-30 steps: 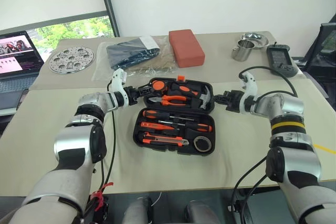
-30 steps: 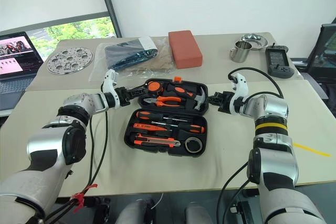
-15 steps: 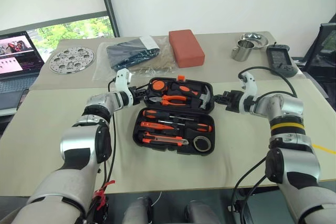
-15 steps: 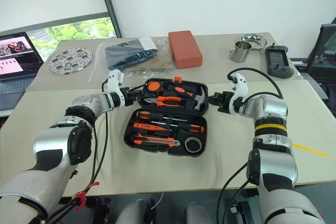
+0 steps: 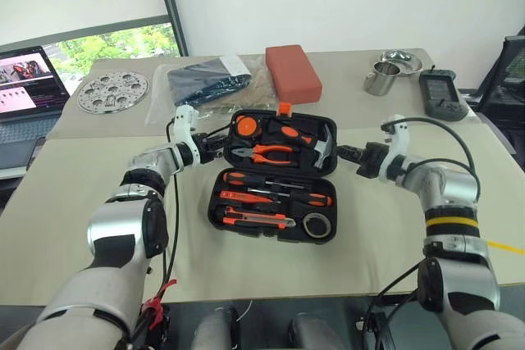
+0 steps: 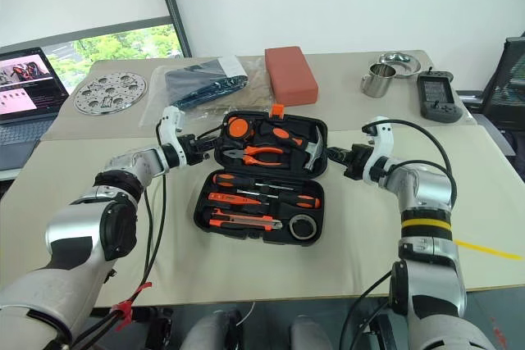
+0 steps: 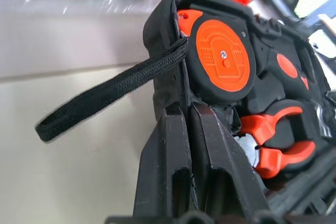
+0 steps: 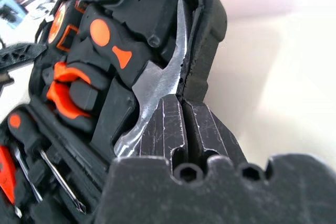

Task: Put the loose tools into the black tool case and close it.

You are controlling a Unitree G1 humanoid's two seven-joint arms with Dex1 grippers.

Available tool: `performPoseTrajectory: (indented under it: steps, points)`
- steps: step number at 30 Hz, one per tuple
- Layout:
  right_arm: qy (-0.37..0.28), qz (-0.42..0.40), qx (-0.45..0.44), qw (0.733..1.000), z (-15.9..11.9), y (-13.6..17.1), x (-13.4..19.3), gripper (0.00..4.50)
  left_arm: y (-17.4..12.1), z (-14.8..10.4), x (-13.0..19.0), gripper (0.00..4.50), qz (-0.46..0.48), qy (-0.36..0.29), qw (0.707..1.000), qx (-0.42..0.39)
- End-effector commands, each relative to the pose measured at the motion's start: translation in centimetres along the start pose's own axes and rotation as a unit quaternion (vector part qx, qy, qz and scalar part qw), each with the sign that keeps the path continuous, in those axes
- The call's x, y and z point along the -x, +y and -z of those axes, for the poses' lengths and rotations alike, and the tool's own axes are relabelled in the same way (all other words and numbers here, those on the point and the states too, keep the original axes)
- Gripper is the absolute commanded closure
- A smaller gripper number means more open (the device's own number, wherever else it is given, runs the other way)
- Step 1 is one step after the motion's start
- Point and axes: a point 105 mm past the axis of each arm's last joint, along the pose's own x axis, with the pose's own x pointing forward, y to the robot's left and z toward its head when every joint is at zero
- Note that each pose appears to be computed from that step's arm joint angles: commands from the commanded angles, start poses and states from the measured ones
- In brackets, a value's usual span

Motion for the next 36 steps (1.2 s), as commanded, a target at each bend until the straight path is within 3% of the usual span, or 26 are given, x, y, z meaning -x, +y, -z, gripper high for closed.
performPoseTrajectory:
  steps: [1,5,10,14,17,19,23,25,27,28,30,31,33,36]
  points:
    - [-0.074,-0.081,0.106,0.988,-3.4,4.0,0.4,4.5,-1.6,-3.0,0.1,4.48,0.054,-0.029,0.992,-0.109]
    - [-0.086,-0.115,0.194,0.97,-2.4,5.9,1.5,4.5,-2.0,-1.8,1.1,4.48,0.086,0.008,0.962,-0.257]
    - [-0.107,-0.127,0.304,0.938,-2.0,6.9,2.5,4.5,-2.9,-1.4,2.2,4.48,0.121,0.003,0.911,-0.394]
    - [-0.109,-0.132,0.388,0.906,-1.2,6.8,3.2,4.5,-3.6,-0.3,3.6,4.48,0.149,0.018,0.841,-0.519]
    - [-0.105,-0.14,0.45,0.876,-0.7,6.8,3.4,4.5,-3.8,-0.4,3.9,4.48,0.144,0.006,0.815,-0.561]
    - [-0.102,-0.161,0.512,0.837,0.0,7.2,3.9,4.5,-4.2,-0.3,4.2,4.48,0.152,0.004,0.775,-0.613]
    - [-0.088,-0.217,0.629,0.742,2.5,7.8,5.8,4.5,-5.1,0.7,6.1,4.48,0.194,0.016,0.666,-0.72]
    - [-0.077,-0.228,0.654,0.717,3.4,7.5,6.4,4.5,-5.1,1.5,6.9,4.48,0.217,0.032,0.62,-0.753]
    - [-0.027,-0.248,0.676,0.693,5.1,6.3,7.6,4.5,-4.5,2.7,8.1,4.48,0.252,0.079,0.552,-0.791]
    - [-0.005,-0.258,0.682,0.685,5.9,5.9,8.2,3.78,-3.8,3.4,8.6,4.5,0.262,0.108,0.521,-0.805]
    - [0.027,-0.275,0.68,0.679,7.3,5.3,9.5,3.26,-1.8,4.3,9.5,4.5,0.263,0.162,0.467,-0.828]
    - [0.047,-0.278,0.671,0.686,8.0,4.9,10.1,2.85,-0.9,4.8,10.4,3.78,0.272,0.191,0.454,-0.827]
    - [0.079,-0.274,0.64,0.714,9.1,4.3,11.2,2.19,0.2,5.3,11.6,3.14,0.286,0.215,0.43,-0.829]
    - [0.121,-0.273,0.568,0.767,10.4,4.1,12.5,1.11,1.0,4.6,11.7,1.91,0.26,0.2,0.42,-0.846]
